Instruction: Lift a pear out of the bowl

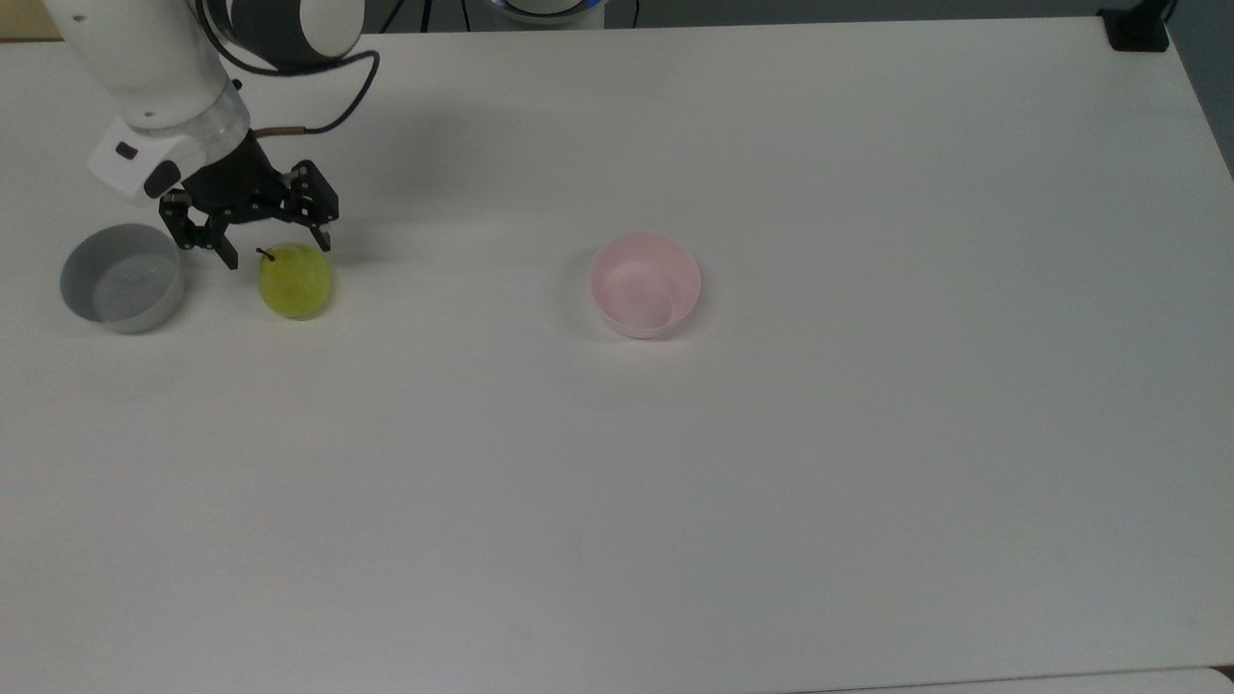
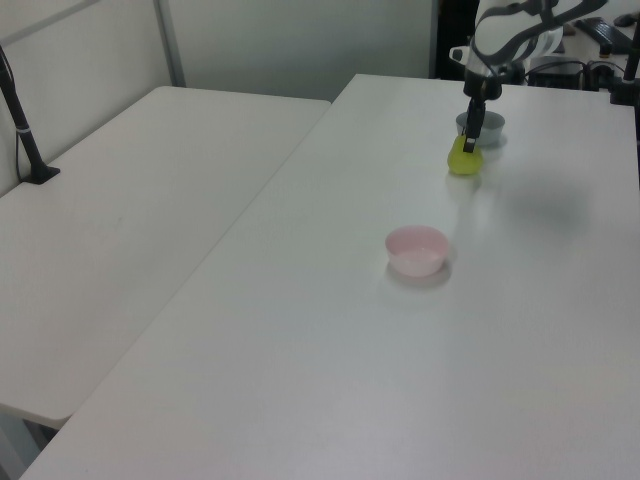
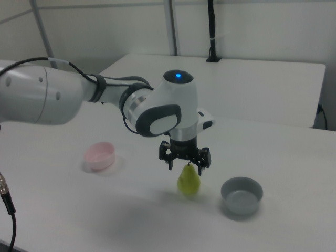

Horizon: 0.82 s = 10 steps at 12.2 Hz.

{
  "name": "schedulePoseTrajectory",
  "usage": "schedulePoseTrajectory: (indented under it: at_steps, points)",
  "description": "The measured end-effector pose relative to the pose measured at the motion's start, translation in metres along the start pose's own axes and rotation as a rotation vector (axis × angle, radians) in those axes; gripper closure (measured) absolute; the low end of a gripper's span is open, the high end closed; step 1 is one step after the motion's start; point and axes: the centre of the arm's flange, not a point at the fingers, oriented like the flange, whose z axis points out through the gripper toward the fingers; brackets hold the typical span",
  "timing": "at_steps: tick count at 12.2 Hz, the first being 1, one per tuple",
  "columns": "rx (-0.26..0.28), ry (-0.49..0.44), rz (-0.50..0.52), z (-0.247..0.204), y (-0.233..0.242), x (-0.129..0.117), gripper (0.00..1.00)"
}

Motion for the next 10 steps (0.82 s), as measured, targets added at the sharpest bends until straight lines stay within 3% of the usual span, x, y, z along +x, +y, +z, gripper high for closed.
schedulePoseTrajectory:
  at_steps: [4, 8, 10]
  points:
    - [-0.001, -0.175, 0.084, -0.099, -0.008, -0.006, 0.00]
    - [0.000, -0.193, 0.313, -0.184, -0.027, -0.009, 0.00]
    - [-0.001, -0.178, 0.384, -0.216, -0.060, 0.001, 0.00]
